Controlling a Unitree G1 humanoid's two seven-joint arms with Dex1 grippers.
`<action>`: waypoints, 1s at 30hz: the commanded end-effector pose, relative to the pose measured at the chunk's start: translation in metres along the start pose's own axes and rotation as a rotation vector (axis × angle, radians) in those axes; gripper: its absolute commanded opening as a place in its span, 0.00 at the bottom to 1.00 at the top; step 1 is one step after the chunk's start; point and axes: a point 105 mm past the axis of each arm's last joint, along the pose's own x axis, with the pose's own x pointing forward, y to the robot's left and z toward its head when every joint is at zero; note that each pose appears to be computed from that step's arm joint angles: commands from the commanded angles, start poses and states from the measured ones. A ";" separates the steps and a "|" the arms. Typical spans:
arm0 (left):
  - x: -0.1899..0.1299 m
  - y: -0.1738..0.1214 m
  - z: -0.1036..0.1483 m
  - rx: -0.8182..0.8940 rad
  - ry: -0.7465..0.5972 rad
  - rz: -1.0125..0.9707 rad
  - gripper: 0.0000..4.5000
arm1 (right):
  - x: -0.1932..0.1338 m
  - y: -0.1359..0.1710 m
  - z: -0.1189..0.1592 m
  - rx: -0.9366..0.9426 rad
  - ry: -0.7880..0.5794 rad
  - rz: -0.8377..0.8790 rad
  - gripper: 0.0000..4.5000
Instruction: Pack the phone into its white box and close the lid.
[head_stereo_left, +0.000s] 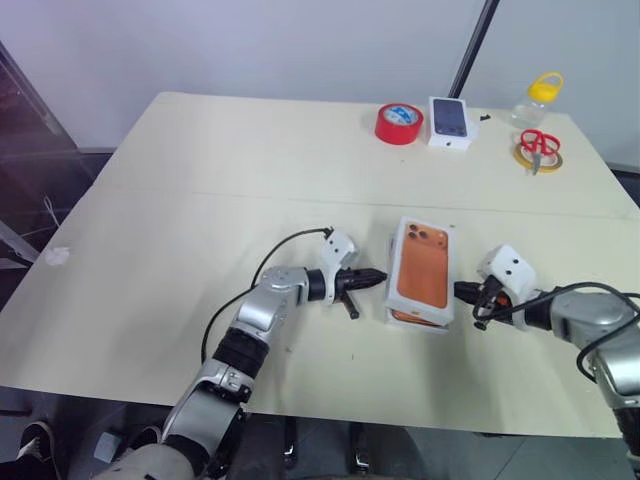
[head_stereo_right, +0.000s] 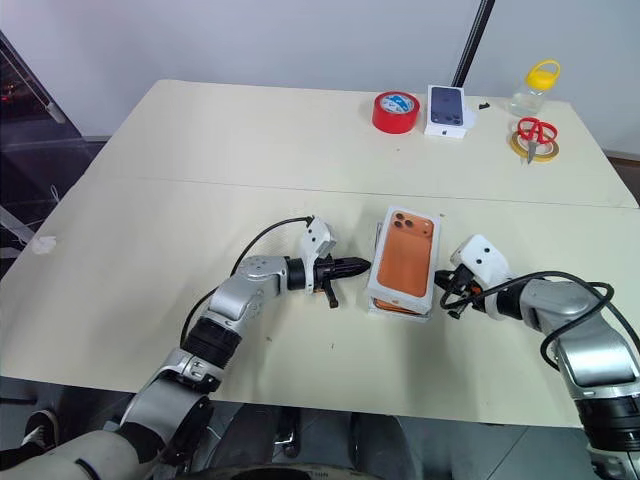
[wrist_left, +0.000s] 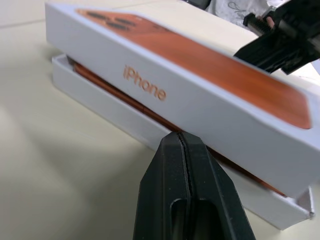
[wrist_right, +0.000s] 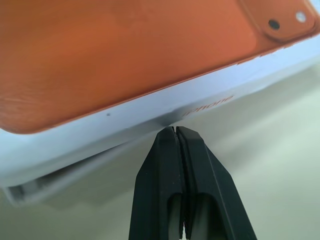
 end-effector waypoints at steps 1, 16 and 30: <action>-0.005 0.003 0.016 0.037 -0.044 -0.005 0.00 | -0.008 -0.009 0.007 -0.055 -0.019 -0.026 0.01; 0.002 0.023 0.048 0.025 -0.153 0.100 0.00 | -0.004 -0.023 0.000 -0.083 0.012 -0.093 0.01; 0.027 0.004 0.031 0.000 -0.095 -0.013 0.00 | 0.009 -0.019 0.017 -0.079 -0.077 -0.081 0.01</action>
